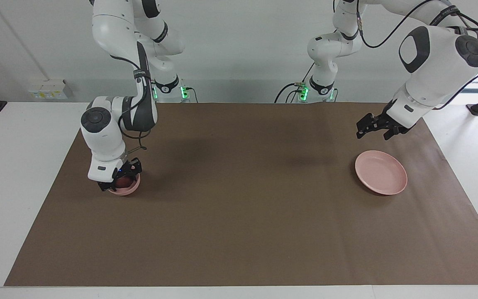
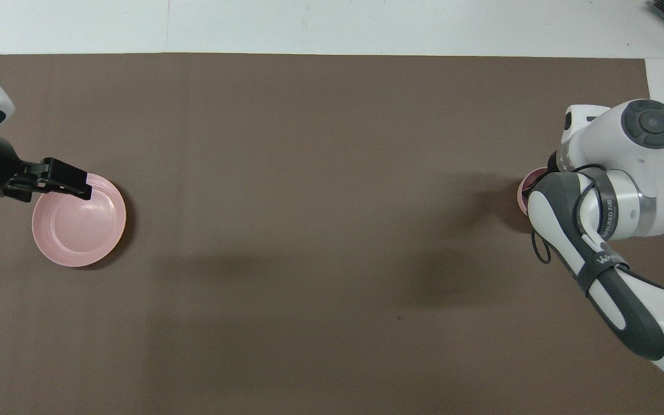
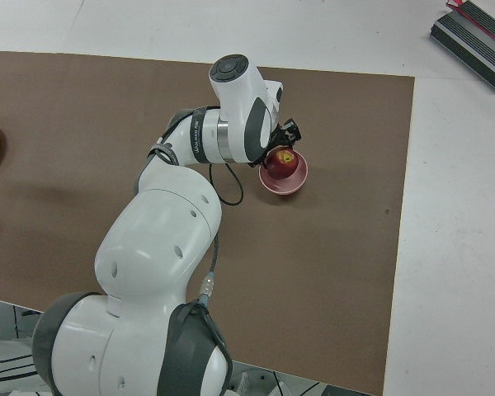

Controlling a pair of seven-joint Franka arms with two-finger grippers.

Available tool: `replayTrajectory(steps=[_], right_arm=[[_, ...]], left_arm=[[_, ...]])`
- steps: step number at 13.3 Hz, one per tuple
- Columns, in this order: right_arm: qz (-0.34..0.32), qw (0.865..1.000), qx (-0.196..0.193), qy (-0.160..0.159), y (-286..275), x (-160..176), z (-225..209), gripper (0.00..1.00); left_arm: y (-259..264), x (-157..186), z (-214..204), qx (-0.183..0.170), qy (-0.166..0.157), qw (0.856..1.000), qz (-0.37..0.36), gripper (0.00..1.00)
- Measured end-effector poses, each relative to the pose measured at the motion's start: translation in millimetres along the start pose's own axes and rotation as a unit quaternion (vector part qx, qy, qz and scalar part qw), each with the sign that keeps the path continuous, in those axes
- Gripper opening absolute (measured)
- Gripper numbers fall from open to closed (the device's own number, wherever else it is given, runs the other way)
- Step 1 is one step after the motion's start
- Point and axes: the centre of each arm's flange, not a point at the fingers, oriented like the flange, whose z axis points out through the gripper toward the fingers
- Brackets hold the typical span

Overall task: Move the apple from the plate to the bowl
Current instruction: 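Lower the apple into the pink bowl with the right gripper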

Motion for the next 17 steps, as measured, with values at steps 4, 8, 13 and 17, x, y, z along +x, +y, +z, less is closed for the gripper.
replayTrajectory(steps=[4, 8, 13, 17], right_arm=[[0.000, 1.000, 0.001, -0.001, -0.4, -1.2, 2.3, 0.50], [0.000, 1.000, 0.001, -0.001, -0.1, -1.0, 1.4, 0.20], [0.014, 1.000, -0.002, 0.000, 9.8, -4.6, -43.8, 0.58], [0.104, 0.994, 0.005, 0.024, 4.7, -19.2, -112.2, 0.99]], left_arm=[[-3.2, -2.1, 0.9, 0.000, -0.007, 1.000, -0.003, 1.00], [1.6, -2.4, 1.4, 0.000, -0.008, 1.000, 0.001, 1.00], [14.3, -5.3, 4.8, 0.003, -0.021, 1.000, 0.014, 1.00], [8.3, -9.4, -4.2, 0.009, -0.012, 1.000, 0.005, 1.00]])
